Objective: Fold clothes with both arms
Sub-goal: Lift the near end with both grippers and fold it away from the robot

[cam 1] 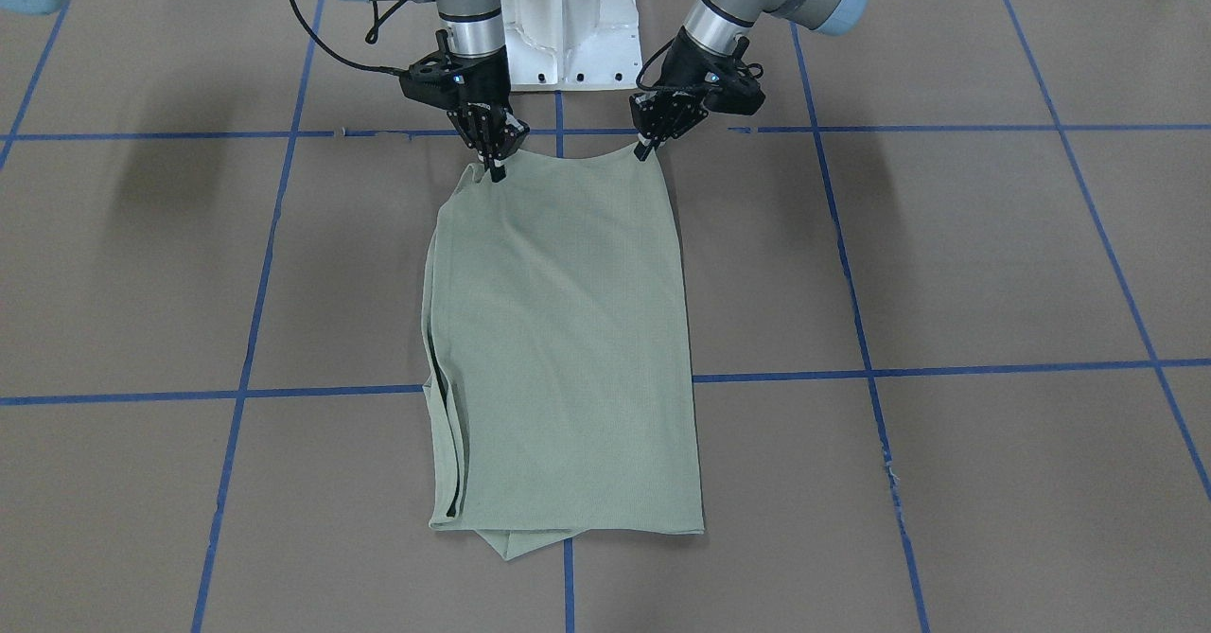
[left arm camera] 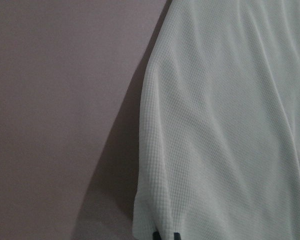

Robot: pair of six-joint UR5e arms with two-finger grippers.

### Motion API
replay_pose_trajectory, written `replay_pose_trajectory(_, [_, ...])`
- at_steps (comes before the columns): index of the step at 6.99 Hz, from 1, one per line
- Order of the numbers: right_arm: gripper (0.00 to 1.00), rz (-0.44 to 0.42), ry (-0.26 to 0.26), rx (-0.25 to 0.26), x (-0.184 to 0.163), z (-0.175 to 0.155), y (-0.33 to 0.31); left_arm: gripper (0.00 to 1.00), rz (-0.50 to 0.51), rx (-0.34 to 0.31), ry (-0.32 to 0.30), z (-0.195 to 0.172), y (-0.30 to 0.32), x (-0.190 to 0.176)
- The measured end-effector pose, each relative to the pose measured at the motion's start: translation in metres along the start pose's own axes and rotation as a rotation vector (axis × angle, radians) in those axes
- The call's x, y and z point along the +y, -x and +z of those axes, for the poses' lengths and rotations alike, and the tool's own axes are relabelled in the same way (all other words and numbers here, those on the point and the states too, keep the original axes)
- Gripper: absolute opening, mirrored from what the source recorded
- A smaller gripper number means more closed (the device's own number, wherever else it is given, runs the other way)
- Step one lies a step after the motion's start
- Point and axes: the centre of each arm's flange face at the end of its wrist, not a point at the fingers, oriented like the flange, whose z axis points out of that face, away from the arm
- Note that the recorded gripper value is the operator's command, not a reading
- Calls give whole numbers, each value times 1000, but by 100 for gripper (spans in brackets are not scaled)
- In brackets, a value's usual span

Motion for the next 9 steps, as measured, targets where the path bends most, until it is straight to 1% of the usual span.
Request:
replay_pose_trajectory(1, [0, 0, 15, -4, -8, -38, 8, 0, 25, -6, 27, -38, -23, 2])
replay_pose_trajectory(2, [0, -7, 41, 3, -16, -91, 12, 0, 37, -11, 62, -87, -47, 5])
replay_pose_trajectory(3, [0, -14, 80, 10, -28, -147, 10, 0, 41, -10, 100, -140, -66, 6])
replay_pose_trajectory(4, [0, -15, 112, 14, -41, -187, 9, 0, 43, -11, 134, -182, -77, 7])
replay_pose_trajectory(5, [0, -23, 114, 23, -46, -198, 13, 0, 51, -24, 155, -199, -82, 7])
replay_pose_trajectory(6, [0, -48, 87, 34, -47, -187, 26, 0, 79, -38, 142, -189, -89, 1])
replay_pose_trajectory(7, [0, -77, 47, 33, -52, -165, 47, 0, 120, -59, 100, -161, -101, -12])
replay_pose_trajectory(8, [0, -90, 18, 32, -62, -132, 66, 0, 163, -92, 43, -128, -110, -36])
replay_pose_trajectory(9, [0, -97, -1, 39, -76, -88, 82, 0, 202, -129, -17, -91, -112, -70])
